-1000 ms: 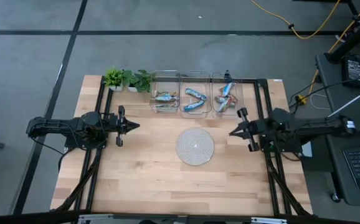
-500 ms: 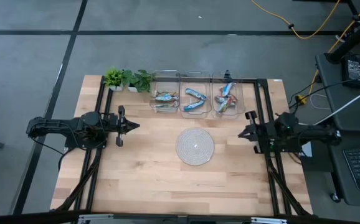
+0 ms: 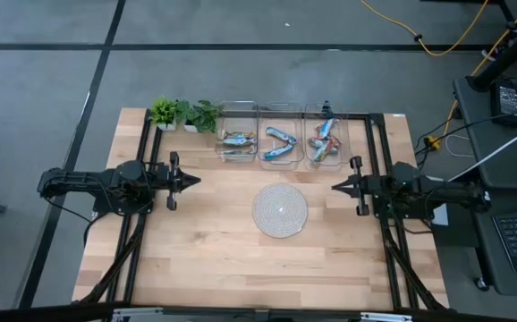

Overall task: Pick and place Granola Bars by type
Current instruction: Return to Home Position

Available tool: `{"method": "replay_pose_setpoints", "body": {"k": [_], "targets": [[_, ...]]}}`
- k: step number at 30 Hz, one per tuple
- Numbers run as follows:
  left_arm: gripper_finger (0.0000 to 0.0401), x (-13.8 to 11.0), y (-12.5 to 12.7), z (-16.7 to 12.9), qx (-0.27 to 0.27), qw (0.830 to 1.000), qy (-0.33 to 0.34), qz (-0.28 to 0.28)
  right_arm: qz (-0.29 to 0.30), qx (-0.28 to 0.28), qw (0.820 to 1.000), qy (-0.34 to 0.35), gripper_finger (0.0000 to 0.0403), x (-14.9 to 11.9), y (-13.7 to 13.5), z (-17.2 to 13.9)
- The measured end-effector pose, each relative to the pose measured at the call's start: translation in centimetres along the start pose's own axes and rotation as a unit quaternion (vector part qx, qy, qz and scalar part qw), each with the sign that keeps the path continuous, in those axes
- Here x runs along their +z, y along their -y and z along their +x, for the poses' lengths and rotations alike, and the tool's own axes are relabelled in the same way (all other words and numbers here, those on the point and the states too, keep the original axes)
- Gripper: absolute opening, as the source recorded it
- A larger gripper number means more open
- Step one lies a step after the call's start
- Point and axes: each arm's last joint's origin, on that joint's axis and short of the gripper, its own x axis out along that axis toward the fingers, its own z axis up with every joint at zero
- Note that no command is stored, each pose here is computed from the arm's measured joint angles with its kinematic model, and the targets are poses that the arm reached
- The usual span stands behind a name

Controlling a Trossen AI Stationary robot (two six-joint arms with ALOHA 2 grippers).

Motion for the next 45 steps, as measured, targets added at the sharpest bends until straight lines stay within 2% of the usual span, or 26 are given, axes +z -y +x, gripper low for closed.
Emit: {"method": "replay_pose_setpoints", "body": {"k": [15,19,23,32,45], "targets": [[0.0007,0.0,0.0,0.0,0.0,1.0,0.0,0.0,0.018,0.014,1.0,0.006,0.0005,0.08,-0.05,0.0],[0.0008,0.0,0.0,0.0,0.0,1.0,0.0,0.0,-0.018,-0.03,0.999,-0.011,0.0005,-0.12,0.18,0.0],[0.0004,0.0,0.0,0.0,0.0,1.0,0.0,0.0,-0.007,-0.074,0.997,-0.028,0.0006,-0.32,0.42,-0.03],[0.0008,0.0,0.0,0.0,0.0,1.0,0.0,0.0,-0.003,-0.076,0.997,-0.028,0.0028,-0.33,0.42,-0.04],[0.0008,0.0,0.01,0.0,-0.001,1.0,0.0,0.0,-0.003,-0.075,0.997,-0.029,0.0024,-0.33,0.42,-0.04]]}}
